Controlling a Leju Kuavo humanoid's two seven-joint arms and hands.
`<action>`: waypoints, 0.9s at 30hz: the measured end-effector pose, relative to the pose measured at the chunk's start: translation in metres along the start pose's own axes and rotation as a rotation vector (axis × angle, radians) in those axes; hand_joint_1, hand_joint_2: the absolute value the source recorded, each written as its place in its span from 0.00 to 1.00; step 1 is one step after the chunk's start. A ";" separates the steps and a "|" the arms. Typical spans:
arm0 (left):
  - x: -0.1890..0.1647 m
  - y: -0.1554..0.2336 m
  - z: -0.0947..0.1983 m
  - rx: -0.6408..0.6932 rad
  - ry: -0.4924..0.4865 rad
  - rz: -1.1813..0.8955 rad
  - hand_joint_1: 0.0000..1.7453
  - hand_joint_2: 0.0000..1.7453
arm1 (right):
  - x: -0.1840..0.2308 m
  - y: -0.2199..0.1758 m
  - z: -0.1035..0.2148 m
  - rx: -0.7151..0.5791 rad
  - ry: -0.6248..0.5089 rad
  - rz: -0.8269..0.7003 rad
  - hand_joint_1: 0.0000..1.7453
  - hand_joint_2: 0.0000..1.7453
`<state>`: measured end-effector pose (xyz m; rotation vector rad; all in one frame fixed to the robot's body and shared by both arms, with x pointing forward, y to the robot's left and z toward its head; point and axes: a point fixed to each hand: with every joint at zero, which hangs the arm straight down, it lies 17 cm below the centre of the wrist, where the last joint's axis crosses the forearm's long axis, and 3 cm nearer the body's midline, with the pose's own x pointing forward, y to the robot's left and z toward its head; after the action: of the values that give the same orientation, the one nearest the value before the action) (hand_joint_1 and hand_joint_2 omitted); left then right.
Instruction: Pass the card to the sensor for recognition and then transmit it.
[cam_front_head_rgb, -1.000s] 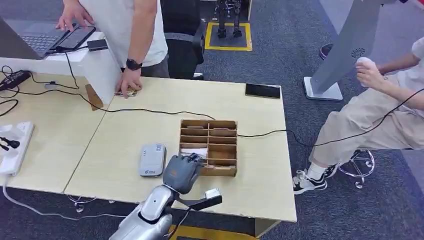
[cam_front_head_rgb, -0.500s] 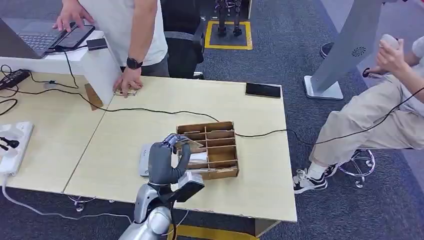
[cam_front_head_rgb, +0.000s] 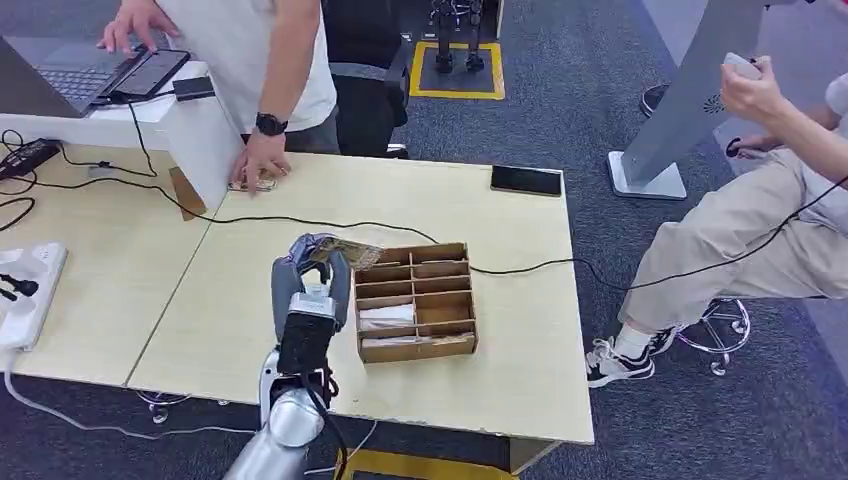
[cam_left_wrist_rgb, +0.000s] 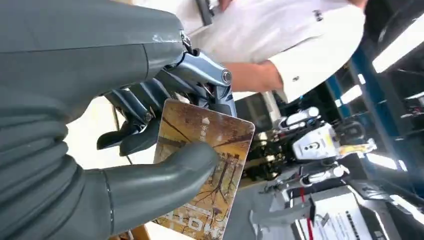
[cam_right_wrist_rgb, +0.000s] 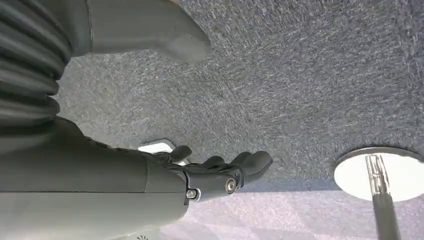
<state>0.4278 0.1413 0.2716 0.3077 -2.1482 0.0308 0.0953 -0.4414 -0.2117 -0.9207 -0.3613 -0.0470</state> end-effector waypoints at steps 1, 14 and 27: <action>0.000 0.003 -0.006 0.011 0.005 0.013 1.00 1.00 | 0.001 0.000 0.000 -0.001 -0.001 0.003 0.00 1.00; -0.039 0.029 -0.069 0.101 0.091 -0.075 1.00 1.00 | 0.010 0.021 0.010 0.045 -0.038 0.052 0.00 1.00; -0.090 0.046 -0.075 0.131 0.189 -0.212 1.00 1.00 | 0.008 0.027 0.011 0.067 -0.024 0.060 0.00 1.00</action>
<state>0.5262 0.2155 0.2446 0.5850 -1.9208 0.0756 0.1046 -0.4159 -0.2239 -0.8657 -0.3553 0.0316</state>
